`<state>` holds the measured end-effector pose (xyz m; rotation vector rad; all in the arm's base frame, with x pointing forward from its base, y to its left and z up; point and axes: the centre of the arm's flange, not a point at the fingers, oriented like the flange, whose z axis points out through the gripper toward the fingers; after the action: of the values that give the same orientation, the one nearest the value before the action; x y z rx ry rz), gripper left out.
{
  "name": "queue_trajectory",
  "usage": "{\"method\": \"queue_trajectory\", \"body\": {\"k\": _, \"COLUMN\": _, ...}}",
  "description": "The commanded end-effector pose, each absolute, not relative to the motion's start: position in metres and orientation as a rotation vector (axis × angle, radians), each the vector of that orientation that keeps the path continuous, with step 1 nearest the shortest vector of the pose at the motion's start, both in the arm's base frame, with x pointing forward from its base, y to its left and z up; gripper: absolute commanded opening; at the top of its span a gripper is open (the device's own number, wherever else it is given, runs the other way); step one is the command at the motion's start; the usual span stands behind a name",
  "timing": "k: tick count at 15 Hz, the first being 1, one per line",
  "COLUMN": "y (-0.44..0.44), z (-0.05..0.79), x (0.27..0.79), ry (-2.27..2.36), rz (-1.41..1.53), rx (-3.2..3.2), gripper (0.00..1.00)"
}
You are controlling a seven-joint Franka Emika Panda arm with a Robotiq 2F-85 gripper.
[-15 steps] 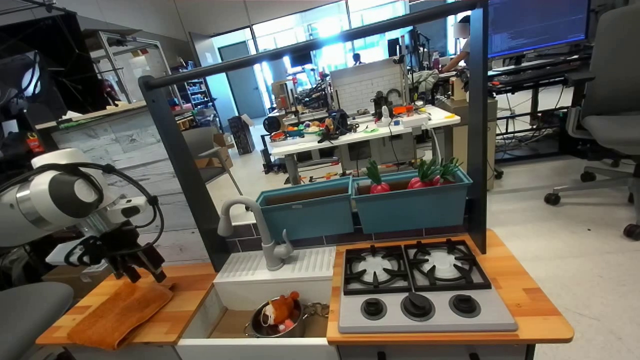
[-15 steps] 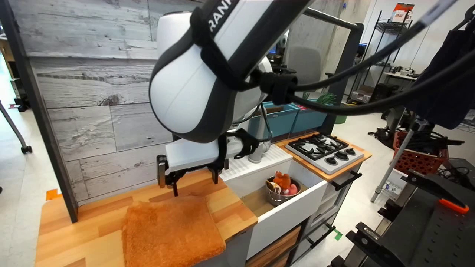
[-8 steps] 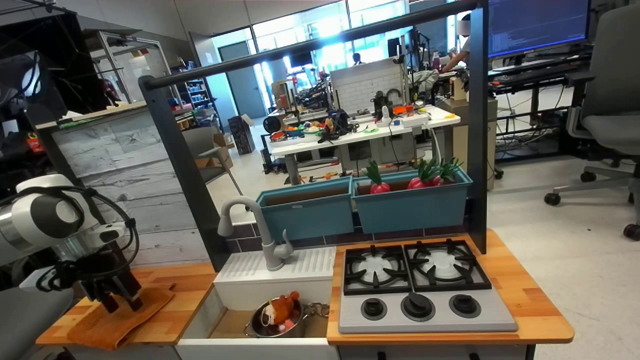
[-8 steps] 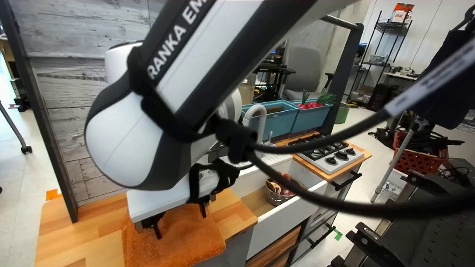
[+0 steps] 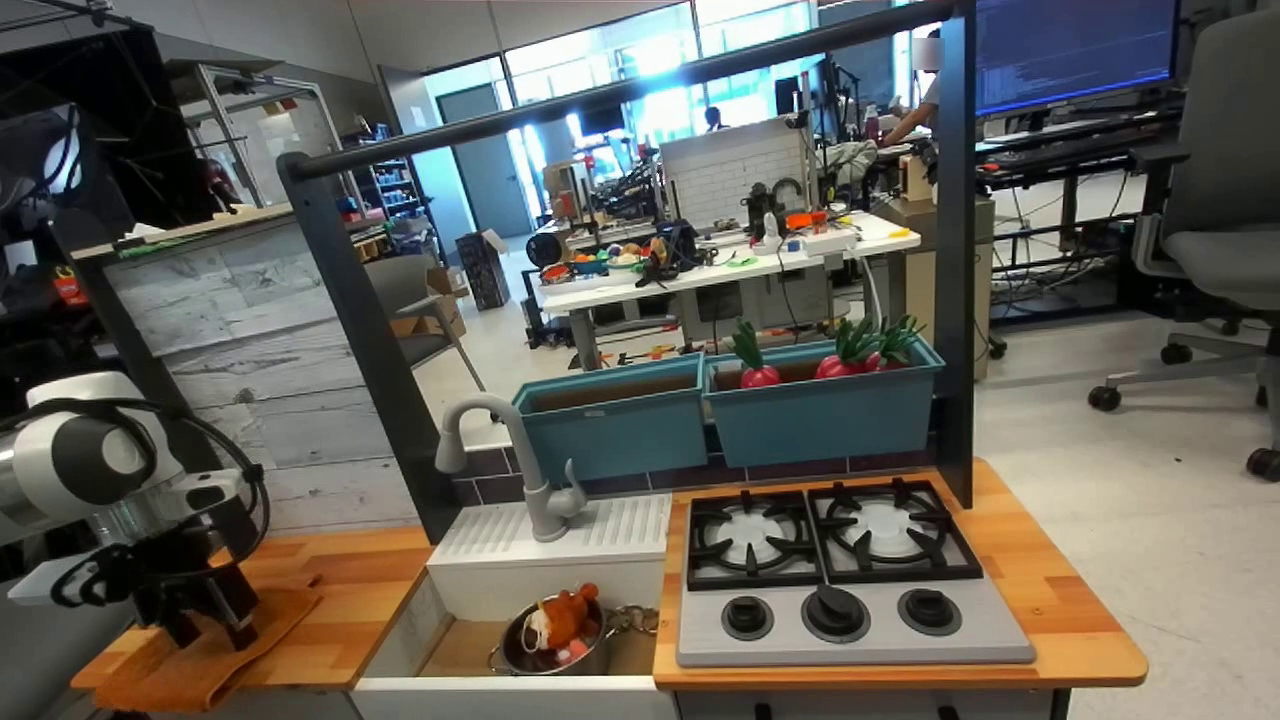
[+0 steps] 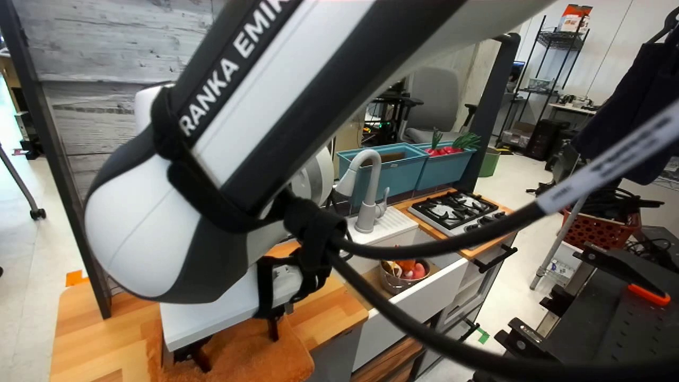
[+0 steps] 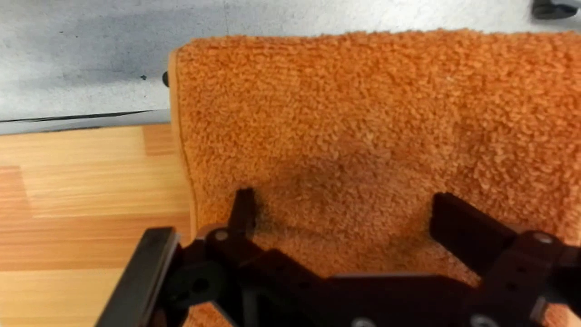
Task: Use the towel to wipe the table, then put the dolls on the stove
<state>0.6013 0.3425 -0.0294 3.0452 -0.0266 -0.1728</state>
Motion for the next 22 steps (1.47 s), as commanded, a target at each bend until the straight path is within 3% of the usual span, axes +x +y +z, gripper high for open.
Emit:
{"method": "queue_trajectory", "body": {"k": 1, "y": 0.393, "z": -0.053, "x": 0.606, "ry": 0.076, "rz": -0.23, "rx": 3.091, "gripper": 1.0}}
{"method": "queue_trajectory", "body": {"k": 7, "y": 0.429, "z": -0.034, "x": 0.623, "ry": 0.016, "rz": 0.046, "rx": 3.076, "gripper": 1.0}}
{"method": "queue_trajectory", "body": {"k": 16, "y": 0.272, "z": -0.047, "x": 0.65, "ry": -0.428, "rz": -0.06, "rx": 2.976, "gripper": 1.0}}
{"method": "queue_trajectory", "body": {"k": 22, "y": 0.263, "z": -0.041, "x": 0.659, "ry": -0.44, "rz": -0.03, "rx": 2.952, "gripper": 1.0}}
